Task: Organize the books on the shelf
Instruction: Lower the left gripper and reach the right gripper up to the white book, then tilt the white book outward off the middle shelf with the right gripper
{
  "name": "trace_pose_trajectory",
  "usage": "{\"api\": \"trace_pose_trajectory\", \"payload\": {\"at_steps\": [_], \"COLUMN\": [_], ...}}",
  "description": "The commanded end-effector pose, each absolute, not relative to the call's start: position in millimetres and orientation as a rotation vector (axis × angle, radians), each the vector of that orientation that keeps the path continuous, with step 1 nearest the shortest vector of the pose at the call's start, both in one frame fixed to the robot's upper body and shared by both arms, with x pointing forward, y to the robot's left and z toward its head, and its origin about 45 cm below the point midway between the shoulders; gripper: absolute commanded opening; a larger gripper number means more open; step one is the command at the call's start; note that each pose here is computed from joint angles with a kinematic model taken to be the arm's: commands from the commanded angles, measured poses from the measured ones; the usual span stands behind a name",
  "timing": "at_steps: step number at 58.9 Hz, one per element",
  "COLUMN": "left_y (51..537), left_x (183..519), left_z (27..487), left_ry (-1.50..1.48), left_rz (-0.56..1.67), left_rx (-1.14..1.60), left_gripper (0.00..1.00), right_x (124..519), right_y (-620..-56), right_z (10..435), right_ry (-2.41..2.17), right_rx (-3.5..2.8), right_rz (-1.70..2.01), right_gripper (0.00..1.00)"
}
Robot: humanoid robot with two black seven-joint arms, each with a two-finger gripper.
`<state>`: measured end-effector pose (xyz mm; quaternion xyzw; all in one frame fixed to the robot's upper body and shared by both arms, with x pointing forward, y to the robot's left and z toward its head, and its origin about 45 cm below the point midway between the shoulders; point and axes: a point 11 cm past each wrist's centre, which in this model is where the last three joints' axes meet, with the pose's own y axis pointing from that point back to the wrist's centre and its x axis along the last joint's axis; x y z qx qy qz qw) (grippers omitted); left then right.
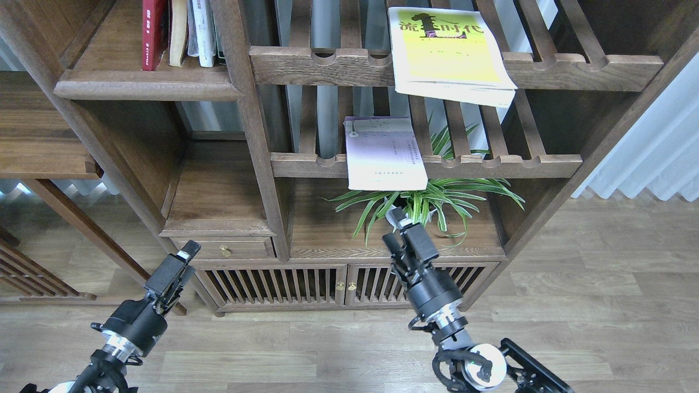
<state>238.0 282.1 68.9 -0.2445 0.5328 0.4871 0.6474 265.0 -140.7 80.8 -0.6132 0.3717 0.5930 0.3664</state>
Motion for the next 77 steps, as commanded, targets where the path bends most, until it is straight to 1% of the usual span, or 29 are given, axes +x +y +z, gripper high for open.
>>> {"api": "trace_pose_trajectory", "payload": {"at_steps": [1,3,4,12,24,48,62,77], "left_y": [282.2,282.4,283.7,285.0,284.5,284.6,284.6,284.8], "left_x": [236.5,235.3,234.7,234.1,234.5,234.9,234.9,236.2], "left_z": [67.5,66.7,66.2,64.6,64.8,64.8,64.8,65.7], "left_ry": [1.215,1.218,1.218,1.221,1.22,1.22,1.22,1.217], "left_rz": [1.11,1.112,1.116,1.121,1.12,1.12,1.12,1.119], "left_rx": [-0.552,-0.551,-0.549,-0.548,-0.547,-0.547,-0.547,-0.549], "left_gripper": [0.99,0.99,0.99,0.99,0.99,0.99,0.99,0.99], "right_x": [286.3,291.2,305.5,321.5,323.4,348.8,352.5,362.1], "right_y": [-142.9,-143.9,-147.0,-151.4,-153.3,-151.7,-158.3,-157.3], "right_z": [86.9,87.5,89.2,89.3,86.4,101.4,90.8,98.0], "right_ry": [0.96,0.968,0.994,1.058,1.095,1.117,1.206,1.221], "right_rx": [-1.564,-1.561,-1.553,-1.542,-1.52,-1.507,-1.489,-1.497], "right_rz": [1.511,1.511,1.508,1.511,1.522,1.524,1.551,1.548], "right_gripper": [0.99,0.99,0.99,0.99,0.99,0.99,0.98,0.97]}}
